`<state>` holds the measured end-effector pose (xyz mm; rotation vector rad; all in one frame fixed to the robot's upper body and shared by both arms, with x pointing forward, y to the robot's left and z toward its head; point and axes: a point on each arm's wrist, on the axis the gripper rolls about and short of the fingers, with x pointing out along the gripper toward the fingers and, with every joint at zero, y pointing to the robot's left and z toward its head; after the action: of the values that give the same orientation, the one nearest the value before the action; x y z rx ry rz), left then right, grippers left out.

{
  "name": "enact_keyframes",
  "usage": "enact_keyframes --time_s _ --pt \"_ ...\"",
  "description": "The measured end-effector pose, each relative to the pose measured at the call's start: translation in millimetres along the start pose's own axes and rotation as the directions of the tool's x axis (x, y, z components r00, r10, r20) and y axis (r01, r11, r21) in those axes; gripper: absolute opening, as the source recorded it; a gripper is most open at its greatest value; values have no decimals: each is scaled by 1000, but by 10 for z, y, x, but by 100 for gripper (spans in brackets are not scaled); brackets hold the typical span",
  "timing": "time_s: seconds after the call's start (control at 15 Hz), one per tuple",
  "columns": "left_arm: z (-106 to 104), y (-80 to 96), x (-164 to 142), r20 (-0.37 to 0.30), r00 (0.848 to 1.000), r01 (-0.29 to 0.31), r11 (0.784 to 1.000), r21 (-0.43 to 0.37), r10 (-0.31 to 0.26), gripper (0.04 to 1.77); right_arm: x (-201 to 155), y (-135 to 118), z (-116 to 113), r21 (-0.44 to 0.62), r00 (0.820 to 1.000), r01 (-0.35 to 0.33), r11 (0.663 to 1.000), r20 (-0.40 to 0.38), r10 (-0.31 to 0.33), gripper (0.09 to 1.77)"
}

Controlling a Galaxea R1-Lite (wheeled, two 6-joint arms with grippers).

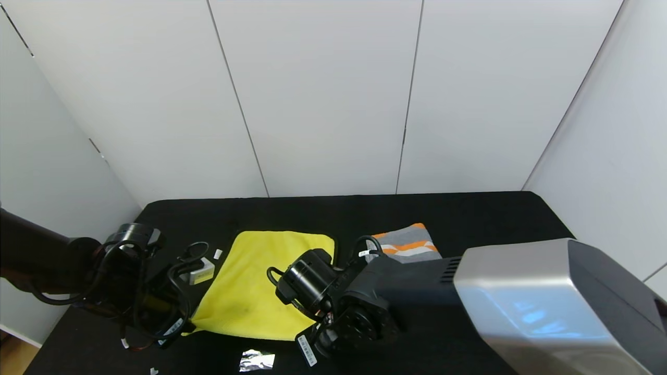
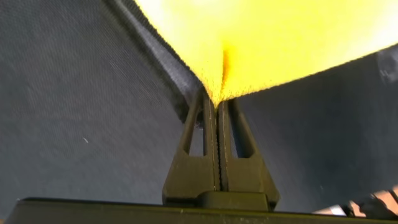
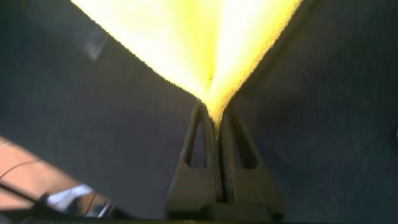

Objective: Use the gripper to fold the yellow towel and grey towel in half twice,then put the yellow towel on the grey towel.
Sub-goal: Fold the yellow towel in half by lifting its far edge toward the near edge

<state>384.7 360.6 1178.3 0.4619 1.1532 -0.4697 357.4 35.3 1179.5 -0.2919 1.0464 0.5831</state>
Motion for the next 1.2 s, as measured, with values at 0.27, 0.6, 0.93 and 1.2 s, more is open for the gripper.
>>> enact_keyframes --time_s 0.27,0.6,0.93,1.2 --pt "-99 -100 -173 -36 999 29 1000 -12 -30 11 -180 -39 -52 7 999 -16 1000 -28 16 14" --pt "-228 -251 -395 -66 996 55 998 -22 -56 11 -362 -8 -204 10 995 -64 998 -72 65 14" --pt "-284 -312 -505 -49 998 39 999 -23 -40 11 -476 38 -237 12 995 -76 997 -64 77 14" --pt "-196 -239 -594 4 1000 6 999 -45 -6 11 -591 -52 -92 38 997 -78 996 0 78 14"
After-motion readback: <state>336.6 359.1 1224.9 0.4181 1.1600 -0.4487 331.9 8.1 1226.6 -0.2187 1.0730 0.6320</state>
